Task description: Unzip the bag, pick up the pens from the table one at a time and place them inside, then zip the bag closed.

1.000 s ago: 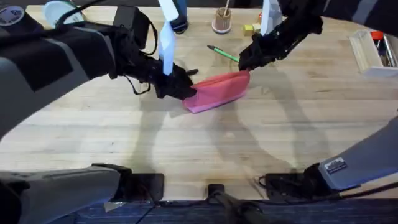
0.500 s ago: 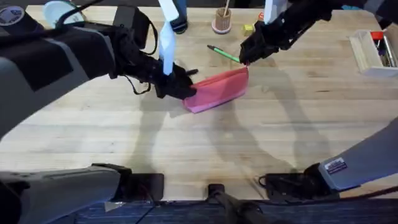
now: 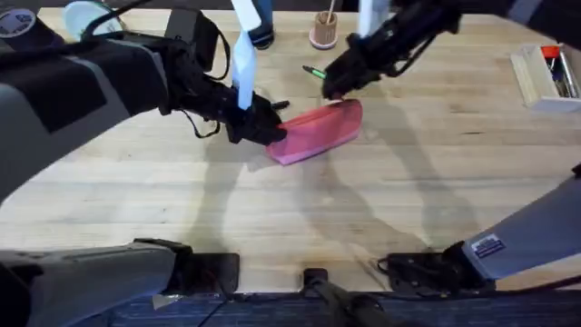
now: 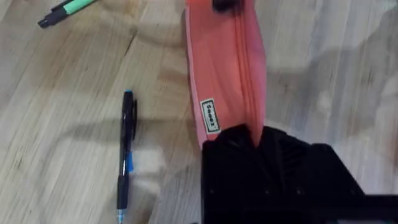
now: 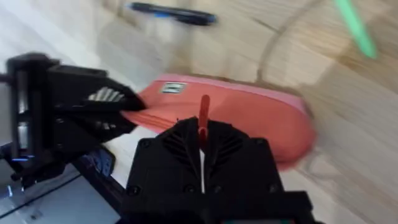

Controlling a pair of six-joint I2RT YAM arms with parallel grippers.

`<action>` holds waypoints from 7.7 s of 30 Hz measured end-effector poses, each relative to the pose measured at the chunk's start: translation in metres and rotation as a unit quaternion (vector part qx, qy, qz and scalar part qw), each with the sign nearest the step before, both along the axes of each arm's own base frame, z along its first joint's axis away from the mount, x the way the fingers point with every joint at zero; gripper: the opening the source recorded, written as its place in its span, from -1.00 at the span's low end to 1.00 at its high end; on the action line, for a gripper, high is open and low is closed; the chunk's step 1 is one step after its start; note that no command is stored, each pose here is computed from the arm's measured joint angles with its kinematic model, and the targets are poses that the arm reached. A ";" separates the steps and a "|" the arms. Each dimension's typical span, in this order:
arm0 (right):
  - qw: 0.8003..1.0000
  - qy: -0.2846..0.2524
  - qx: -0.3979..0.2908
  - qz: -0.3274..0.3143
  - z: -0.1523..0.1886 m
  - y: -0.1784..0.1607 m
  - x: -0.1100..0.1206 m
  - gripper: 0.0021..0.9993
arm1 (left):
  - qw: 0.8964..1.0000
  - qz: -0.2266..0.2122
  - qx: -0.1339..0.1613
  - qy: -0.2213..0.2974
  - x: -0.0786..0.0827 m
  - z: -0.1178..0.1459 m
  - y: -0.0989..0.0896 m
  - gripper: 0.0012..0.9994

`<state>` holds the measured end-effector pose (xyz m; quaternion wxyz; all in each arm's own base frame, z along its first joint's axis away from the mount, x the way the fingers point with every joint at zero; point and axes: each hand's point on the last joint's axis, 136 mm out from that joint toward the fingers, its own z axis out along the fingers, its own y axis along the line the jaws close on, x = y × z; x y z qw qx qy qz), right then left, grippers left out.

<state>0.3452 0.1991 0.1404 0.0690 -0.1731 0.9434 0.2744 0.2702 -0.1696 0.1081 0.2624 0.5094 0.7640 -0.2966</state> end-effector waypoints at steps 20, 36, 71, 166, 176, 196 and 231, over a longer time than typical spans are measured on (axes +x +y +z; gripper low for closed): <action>0.998 -0.021 0.033 0.052 0.011 0.115 -0.042 -0.94 | 1.000 0.006 0.003 0.003 0.001 -0.001 0.003 -0.92; 0.999 -0.024 -0.023 0.004 0.006 0.093 -0.035 0.44 | 1.000 0.007 0.004 0.001 0.002 -0.001 0.004 -0.92; 0.971 -0.198 -0.107 0.079 0.080 0.020 -0.013 -0.64 | 0.998 0.050 -0.005 -0.025 0.000 0.045 0.029 0.99; 0.751 -0.236 -0.146 0.599 -0.005 0.021 -0.041 1.00 | 0.986 0.125 0.035 -0.103 -0.006 0.085 0.072 0.99; 0.805 -0.298 -0.163 0.486 0.066 0.002 -0.044 1.00 | 0.975 0.144 0.067 -0.155 0.016 0.089 0.084 0.98; 0.820 -0.363 -0.177 0.406 0.124 -0.031 -0.048 1.00 | 0.974 0.120 0.153 -0.113 0.062 0.058 0.075 0.98; 0.851 -0.350 -0.169 0.353 0.126 -0.030 -0.045 1.00 | 0.945 0.047 0.320 -0.057 0.092 -0.063 0.076 0.99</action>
